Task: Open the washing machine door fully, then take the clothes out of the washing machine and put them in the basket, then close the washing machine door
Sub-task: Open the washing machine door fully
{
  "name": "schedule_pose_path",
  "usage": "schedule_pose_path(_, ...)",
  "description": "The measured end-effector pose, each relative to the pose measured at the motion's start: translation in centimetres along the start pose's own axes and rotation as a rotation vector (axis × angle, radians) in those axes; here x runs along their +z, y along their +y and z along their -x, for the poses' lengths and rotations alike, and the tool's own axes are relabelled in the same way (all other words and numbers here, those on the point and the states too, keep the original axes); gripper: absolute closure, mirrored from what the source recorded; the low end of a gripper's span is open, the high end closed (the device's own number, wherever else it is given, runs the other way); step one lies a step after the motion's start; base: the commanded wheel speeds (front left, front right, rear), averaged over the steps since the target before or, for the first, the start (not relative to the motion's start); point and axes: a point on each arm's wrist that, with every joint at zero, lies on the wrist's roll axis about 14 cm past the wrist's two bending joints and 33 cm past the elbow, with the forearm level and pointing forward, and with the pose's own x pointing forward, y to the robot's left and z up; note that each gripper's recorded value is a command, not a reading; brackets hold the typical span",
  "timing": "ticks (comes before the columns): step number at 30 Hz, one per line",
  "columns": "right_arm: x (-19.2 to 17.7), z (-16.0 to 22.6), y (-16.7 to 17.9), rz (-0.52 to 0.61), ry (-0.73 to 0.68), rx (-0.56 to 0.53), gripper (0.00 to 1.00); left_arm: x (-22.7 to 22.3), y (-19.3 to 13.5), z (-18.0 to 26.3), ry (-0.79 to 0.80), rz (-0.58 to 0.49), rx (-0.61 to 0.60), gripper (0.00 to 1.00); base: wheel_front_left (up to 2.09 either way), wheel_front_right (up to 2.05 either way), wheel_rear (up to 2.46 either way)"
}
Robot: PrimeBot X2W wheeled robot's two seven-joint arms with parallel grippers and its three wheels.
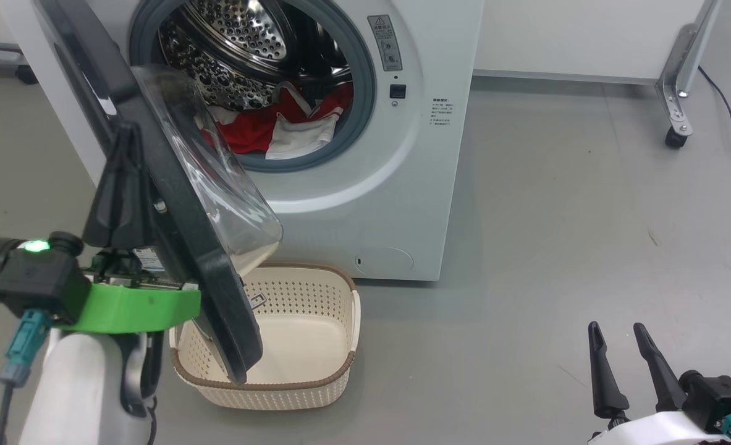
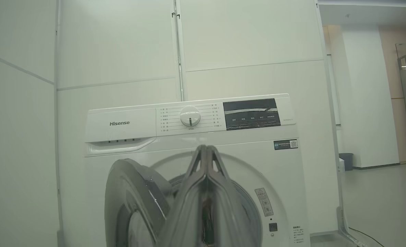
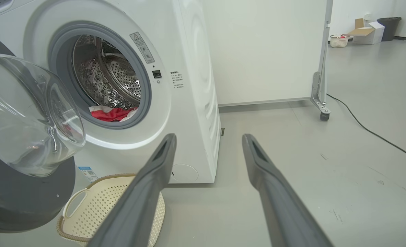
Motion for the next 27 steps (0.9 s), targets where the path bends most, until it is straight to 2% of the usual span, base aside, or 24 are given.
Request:
schedule_pose_path(8,-0.2,0.1,0.0,-0.004,0.001,-0.005,0.00,-2.7,-3.8,0.3,0.125,0.043,-0.102,1.00,0.00,0.00,0.00)
schedule_pose_path(15,-0.2,0.2,-0.2,-0.015,-0.001,-0.017,0.00,-7.4,-6.1,2.8,0.328,0.095,-0.148,1.00,0.00,0.00,0.00)
schedule_pose_path(27,-0.5,0.3,-0.8,-0.017,0.004,-0.042,0.00,-13.1,-7.7,7.3,0.605,0.187,-0.152,1.00,0.00,0.00,0.00)
